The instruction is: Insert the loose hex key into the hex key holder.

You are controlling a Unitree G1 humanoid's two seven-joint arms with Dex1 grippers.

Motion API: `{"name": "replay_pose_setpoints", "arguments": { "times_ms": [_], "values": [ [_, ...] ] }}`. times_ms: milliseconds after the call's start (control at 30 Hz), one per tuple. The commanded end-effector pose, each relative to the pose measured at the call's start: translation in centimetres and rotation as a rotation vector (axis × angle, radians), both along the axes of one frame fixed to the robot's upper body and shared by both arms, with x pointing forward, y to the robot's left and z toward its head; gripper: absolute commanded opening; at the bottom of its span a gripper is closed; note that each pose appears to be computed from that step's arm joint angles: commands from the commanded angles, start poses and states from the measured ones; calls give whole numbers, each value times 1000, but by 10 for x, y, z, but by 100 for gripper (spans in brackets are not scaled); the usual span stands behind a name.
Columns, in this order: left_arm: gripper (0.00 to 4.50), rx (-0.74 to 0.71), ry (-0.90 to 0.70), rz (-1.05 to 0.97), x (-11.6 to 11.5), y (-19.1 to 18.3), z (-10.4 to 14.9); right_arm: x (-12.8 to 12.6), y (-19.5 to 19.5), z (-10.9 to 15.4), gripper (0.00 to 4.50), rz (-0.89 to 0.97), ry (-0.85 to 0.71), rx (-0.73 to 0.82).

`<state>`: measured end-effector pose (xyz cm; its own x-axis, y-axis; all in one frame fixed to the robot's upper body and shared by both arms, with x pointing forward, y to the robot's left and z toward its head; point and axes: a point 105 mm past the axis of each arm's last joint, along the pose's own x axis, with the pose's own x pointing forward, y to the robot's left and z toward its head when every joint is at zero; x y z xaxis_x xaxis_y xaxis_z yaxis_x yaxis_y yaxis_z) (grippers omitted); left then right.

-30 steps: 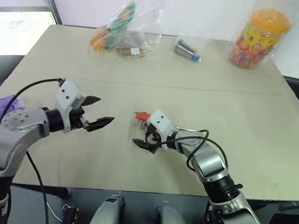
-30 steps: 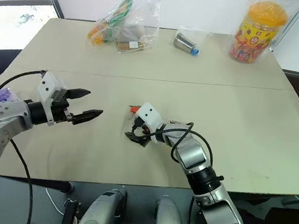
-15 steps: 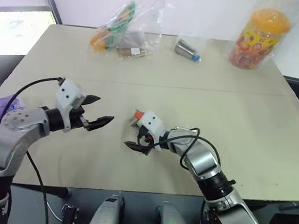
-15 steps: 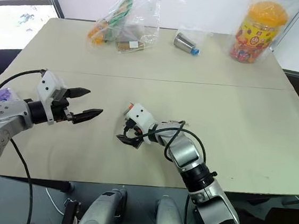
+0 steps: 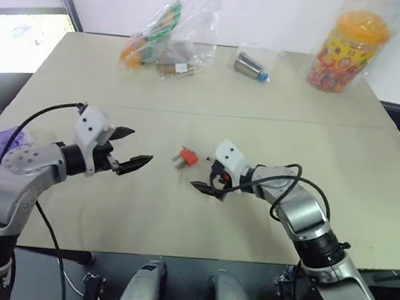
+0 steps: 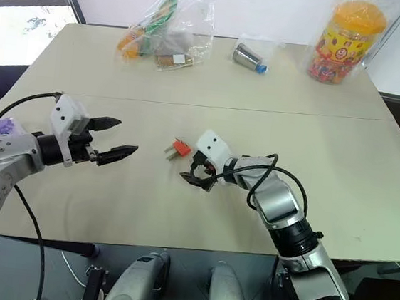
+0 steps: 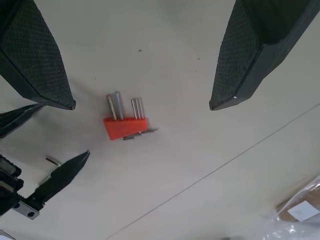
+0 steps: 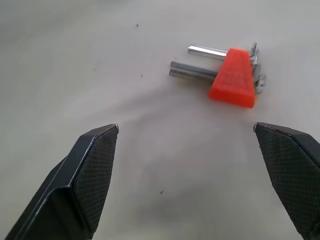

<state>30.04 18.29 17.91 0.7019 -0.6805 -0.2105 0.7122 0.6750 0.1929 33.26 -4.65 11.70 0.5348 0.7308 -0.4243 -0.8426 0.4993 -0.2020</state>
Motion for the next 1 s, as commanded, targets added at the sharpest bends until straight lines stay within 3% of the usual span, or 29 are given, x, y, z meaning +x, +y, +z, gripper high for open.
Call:
{"name": "replay_pose_setpoints", "arguments": {
  "times_ms": [33, 200, 800, 900, 1000],
  "values": [
    [450, 3, -42, -21, 1, -4, 9, 13, 3, 10, 448, -82, -46, 58],
    [450, 2, -46, -20, 3, -3, 10, 22, 19, 2, 448, -156, 17, 144],
    [450, 11, -53, 4, 0, 1, 10, 27, 25, -14, 448, -185, 1, 106],
    [450, 12, -55, 5, 0, 1, 10, 27, 26, -15, 364, -185, -1, 105],
    [450, 13, -58, 8, 0, 1, 11, 27, 28, -16, 215, -185, -1, 106]
  ]
}}
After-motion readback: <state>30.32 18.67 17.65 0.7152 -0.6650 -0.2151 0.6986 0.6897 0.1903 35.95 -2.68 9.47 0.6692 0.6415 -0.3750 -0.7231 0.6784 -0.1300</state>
